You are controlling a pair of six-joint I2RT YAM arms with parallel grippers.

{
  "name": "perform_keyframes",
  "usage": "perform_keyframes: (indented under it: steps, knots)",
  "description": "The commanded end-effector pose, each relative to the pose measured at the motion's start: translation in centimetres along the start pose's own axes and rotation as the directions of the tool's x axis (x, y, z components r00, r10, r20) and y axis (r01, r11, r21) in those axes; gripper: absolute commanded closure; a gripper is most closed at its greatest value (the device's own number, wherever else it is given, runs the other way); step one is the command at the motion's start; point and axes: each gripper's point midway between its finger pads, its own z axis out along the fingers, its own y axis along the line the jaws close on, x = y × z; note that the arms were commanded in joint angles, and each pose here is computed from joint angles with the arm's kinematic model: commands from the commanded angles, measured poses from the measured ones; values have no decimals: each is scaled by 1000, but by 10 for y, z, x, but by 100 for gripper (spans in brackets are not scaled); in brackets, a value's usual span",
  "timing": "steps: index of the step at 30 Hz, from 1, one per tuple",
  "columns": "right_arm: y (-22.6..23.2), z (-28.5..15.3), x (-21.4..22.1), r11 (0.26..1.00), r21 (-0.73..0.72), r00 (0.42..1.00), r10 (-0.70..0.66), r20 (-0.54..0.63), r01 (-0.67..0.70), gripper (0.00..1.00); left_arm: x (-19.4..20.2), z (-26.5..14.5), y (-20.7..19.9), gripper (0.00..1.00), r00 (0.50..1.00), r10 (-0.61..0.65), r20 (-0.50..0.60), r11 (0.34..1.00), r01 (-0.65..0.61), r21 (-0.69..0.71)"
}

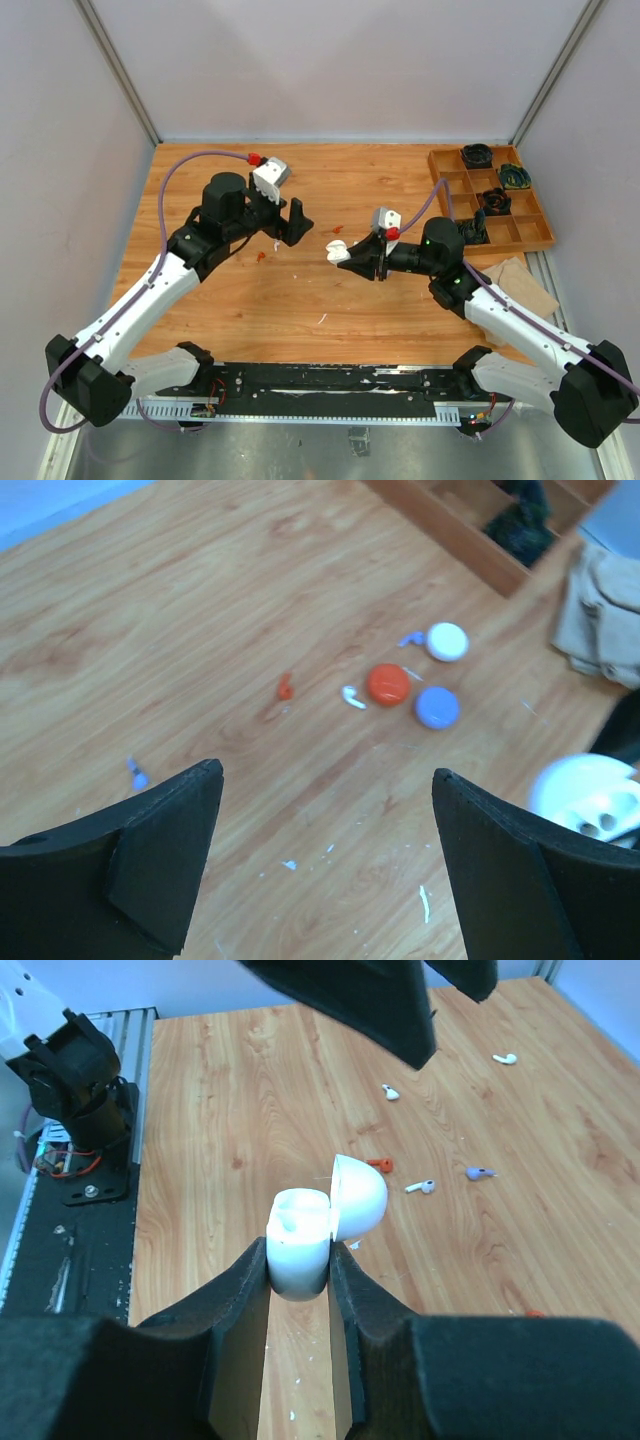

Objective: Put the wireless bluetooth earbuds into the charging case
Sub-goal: Pick up the earbud from the center of the board.

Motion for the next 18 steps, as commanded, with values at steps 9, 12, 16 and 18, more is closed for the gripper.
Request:
perform_keyframes:
  steps: [9,12,16,18]
  knots:
    - [4,1,-5,917,-82,921,-388,32,389,96,33,-22,105,10,928,-368,47,845,356,-399]
    - [7,-1,-1,898,-106,904,-427,28,427,95,52,-26,123,9,904,-426,45,797,398,-454]
    - [14,-4,2,878,-123,887,-460,48,462,95,81,-37,152,5,875,-481,45,708,419,-568]
    - [17,-6,2,876,-127,885,-461,59,465,96,96,-40,164,6,860,-509,36,676,425,-601]
